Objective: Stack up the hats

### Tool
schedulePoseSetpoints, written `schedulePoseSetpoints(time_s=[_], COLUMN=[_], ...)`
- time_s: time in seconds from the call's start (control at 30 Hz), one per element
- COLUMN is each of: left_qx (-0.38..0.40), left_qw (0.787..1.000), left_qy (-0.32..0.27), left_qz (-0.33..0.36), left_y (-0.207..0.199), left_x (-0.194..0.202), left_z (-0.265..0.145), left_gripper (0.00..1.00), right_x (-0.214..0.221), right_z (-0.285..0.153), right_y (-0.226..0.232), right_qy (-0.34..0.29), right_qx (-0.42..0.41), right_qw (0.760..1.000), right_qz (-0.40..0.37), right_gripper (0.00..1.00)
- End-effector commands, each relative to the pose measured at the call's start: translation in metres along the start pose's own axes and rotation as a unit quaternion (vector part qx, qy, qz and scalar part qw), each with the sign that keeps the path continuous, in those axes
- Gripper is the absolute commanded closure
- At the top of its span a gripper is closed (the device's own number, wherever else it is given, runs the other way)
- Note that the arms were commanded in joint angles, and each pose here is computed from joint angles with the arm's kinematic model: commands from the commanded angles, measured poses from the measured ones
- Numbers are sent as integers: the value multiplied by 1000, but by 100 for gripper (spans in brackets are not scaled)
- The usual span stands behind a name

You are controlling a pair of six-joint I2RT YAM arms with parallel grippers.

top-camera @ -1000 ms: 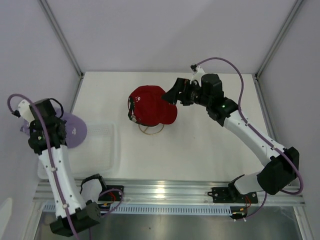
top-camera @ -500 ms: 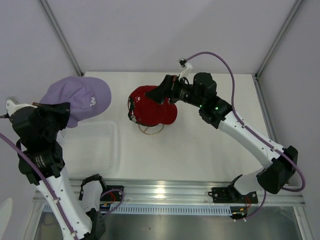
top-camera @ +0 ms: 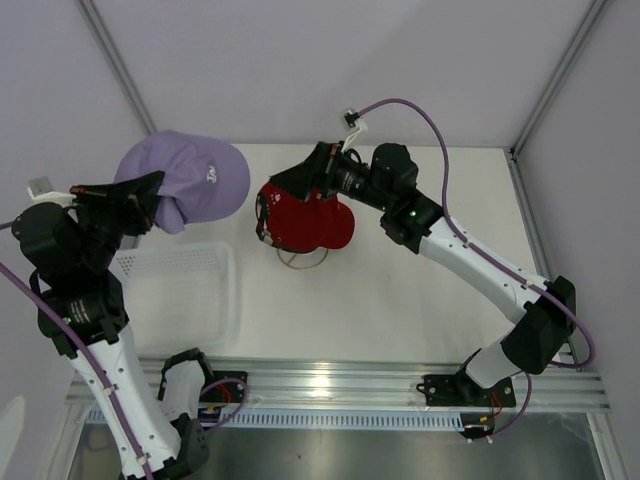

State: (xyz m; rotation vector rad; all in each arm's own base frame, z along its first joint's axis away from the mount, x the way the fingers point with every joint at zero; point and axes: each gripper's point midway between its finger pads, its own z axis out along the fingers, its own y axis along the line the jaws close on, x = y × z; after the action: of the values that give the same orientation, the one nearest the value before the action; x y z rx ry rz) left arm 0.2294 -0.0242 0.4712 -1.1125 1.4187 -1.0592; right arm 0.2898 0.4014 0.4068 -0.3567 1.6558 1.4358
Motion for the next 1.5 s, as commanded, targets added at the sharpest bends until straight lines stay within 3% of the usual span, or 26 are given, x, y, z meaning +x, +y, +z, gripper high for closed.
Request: schedulePoseSetpoints(time_s=[0.0,0.37,0.53,0.77,1.0,1.03,1.13,1.17,1.2,1.23,1.47], left_qx=[74,95,107,99,91,88,90,89,89,90,92], left_qw=[994,989,986,985,985,986,986,986,987,987,988], left_qy=[67,104,121,129,131,131,129,131,127,124,105], left_qz=[-32,-43,-45,-51,-59,-59,-54,-52,-49,-43,62], left_y=[-35,-44,-50,-42,-31,-28,-26,-25,-25,-25,-34], left_x=[20,37,42,44,44,44,43,43,42,42,39], left_z=[-4,-14,-15,-10,-1,1,4,4,5,6,17], left_gripper=[99,99,99,99,99,99,99,99,99,99,99], right_x=[-22,-6,8,-3,12,14,14,12,9,0,-57], right_z=[2,34,40,36,35,35,33,32,30,24,-21], right_y=[32,14,7,37,71,72,71,70,66,71,38], right_qy=[-51,-47,-39,-65,-26,-23,-13,-13,-16,-23,-62], right_qx=[-63,-88,-96,-189,-236,-235,-221,-215,-208,-207,-102], right_qw=[997,994,991,967,953,953,957,959,962,963,986], right_qz=[-1,33,84,157,191,191,186,185,176,169,118], right_gripper=[1,1,1,0,4,8,55,82,94,100,100])
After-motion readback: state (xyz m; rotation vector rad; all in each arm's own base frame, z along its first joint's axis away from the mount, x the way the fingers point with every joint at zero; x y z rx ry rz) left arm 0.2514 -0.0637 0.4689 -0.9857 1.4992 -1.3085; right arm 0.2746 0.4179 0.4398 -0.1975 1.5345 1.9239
